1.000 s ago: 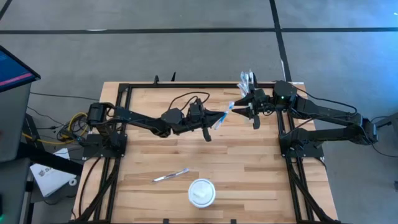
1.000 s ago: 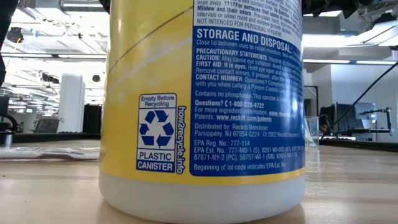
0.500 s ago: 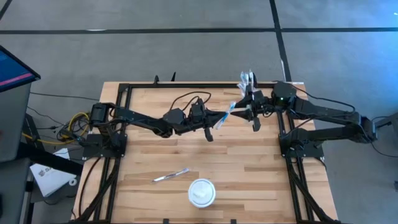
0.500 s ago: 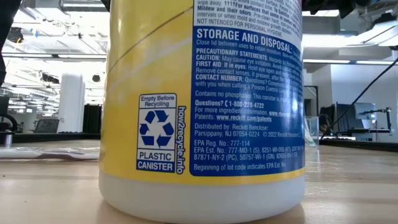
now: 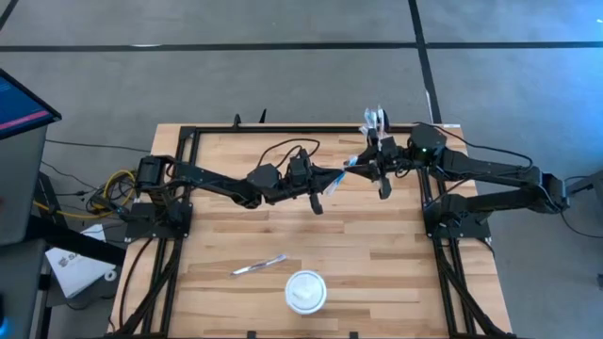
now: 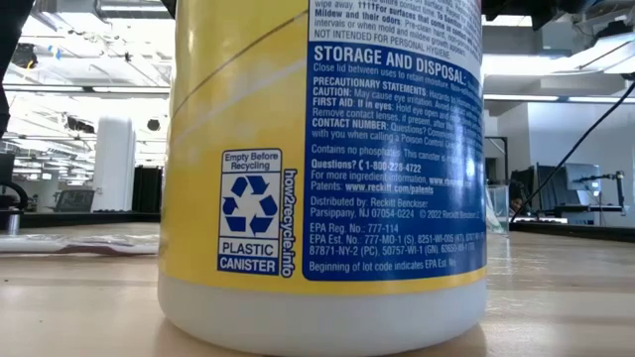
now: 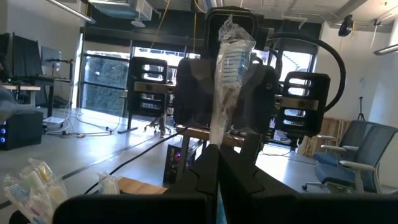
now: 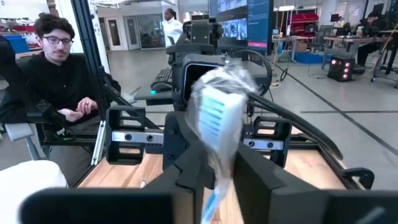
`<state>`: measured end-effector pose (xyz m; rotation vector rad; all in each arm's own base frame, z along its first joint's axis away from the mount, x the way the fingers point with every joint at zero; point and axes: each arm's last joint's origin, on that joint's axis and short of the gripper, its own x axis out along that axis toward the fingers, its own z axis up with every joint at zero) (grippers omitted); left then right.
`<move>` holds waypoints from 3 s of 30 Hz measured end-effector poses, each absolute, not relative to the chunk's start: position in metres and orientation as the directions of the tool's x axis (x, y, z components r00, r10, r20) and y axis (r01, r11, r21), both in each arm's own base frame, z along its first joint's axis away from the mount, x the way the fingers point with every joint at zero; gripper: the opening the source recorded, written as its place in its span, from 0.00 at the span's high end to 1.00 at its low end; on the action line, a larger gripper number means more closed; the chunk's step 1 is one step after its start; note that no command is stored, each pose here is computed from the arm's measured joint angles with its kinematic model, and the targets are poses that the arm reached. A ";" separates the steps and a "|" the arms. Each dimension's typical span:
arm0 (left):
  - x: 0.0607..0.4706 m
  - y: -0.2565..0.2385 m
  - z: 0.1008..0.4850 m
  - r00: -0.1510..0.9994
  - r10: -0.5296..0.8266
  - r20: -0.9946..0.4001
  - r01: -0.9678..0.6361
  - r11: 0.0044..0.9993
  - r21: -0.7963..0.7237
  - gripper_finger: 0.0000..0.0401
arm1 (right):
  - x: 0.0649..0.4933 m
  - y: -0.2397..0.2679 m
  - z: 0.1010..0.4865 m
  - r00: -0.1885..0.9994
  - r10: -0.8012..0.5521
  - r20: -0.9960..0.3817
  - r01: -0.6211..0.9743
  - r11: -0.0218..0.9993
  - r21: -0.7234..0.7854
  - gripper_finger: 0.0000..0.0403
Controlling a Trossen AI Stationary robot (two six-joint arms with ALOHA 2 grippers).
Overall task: Pick & Place toothbrushing station
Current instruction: Put the blue toothbrush into the transparent organizer
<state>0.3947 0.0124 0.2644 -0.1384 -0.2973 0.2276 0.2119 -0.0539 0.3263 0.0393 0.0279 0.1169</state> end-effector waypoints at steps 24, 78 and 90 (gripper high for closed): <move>0.395 0.013 0.264 0.932 0.243 0.270 -0.204 0.965 -0.167 0.99 | 0.211 -0.053 0.325 0.992 0.118 -0.041 -0.118 0.993 0.010 0.99; 0.386 0.007 0.261 0.972 0.229 0.049 -0.225 0.971 -0.079 0.79 | 0.088 -0.091 0.282 0.805 -0.446 -0.391 0.511 0.856 0.077 0.99; 0.386 0.007 0.261 0.972 0.229 0.048 -0.225 0.971 -0.079 0.79 | 0.079 -0.104 0.263 0.770 -0.494 -0.405 0.577 0.809 0.111 0.99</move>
